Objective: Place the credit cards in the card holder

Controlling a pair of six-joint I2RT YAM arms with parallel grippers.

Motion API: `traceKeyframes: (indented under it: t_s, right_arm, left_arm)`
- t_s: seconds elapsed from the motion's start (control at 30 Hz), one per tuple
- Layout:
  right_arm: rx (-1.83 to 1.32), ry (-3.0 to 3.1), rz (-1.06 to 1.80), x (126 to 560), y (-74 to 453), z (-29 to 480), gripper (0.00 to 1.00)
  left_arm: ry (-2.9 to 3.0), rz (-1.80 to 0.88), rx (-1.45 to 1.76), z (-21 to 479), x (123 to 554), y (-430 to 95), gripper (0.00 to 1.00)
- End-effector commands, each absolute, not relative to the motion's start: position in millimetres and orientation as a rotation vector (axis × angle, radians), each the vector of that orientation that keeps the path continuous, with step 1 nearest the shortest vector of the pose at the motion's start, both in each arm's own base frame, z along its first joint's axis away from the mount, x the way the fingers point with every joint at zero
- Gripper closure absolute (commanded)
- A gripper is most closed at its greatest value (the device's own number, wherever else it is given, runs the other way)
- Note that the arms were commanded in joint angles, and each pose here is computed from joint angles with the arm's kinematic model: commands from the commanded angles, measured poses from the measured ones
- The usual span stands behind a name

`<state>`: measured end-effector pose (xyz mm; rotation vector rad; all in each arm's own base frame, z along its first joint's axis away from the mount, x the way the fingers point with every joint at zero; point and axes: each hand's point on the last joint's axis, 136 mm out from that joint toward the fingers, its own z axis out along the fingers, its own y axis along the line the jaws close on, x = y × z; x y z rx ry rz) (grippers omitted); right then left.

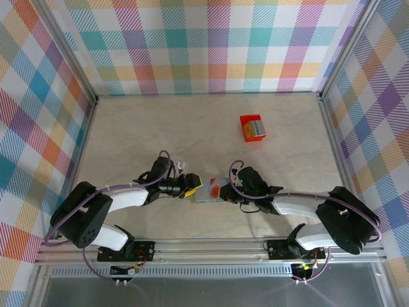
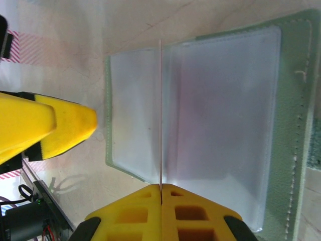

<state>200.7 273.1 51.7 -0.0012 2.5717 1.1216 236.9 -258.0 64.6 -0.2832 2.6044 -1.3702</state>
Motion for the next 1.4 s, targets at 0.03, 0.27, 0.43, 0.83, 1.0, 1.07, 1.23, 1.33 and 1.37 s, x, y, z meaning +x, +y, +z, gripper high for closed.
traceKeyframes:
  t_s: [0.03, 0.27, 0.43, 0.83, 1.0, 1.07, 1.23, 1.33, 1.37]
  right_arm:
    - [0.001, 2.551, 1.184, 206, 284, 58, 1.00]
    - [0.020, 2.564, 1.183, 206, 284, 53, 1.00]
    - [0.020, 2.559, 1.192, 206, 285, 55, 1.00]
    - [-0.010, 2.537, 1.199, 208, 282, 72, 1.00]
    - [-0.023, 2.539, 1.200, 206, 281, 72, 1.00]
    - [-0.019, 2.544, 1.199, 205, 280, 70, 1.00]
    - [-0.003, 2.575, 1.178, 203, 277, 63, 1.00]
    - [-0.022, 2.576, 1.170, 202, 277, 62, 1.00]
    - [-0.030, 2.578, 1.168, 202, 276, 62, 1.00]
  left_arm:
    - [2.578, -1.391, -0.248, 72, 241, -265, 0.47]
    - [2.614, -1.347, -0.270, 61, 238, -260, 0.48]
    - [2.664, -1.254, -0.291, 48, 236, -251, 0.50]
    - [2.699, -1.245, -0.279, 38, 225, -248, 0.51]
    - [2.707, -1.259, -0.257, 38, 217, -252, 0.51]
    - [2.708, -1.263, -0.254, 38, 216, -253, 0.51]
    - [2.699, -1.268, -0.266, 40, 214, -254, 0.51]
    - [2.702, -1.255, -0.266, 41, 214, -254, 0.51]
    - [2.699, -1.253, -0.263, 42, 215, -254, 0.51]
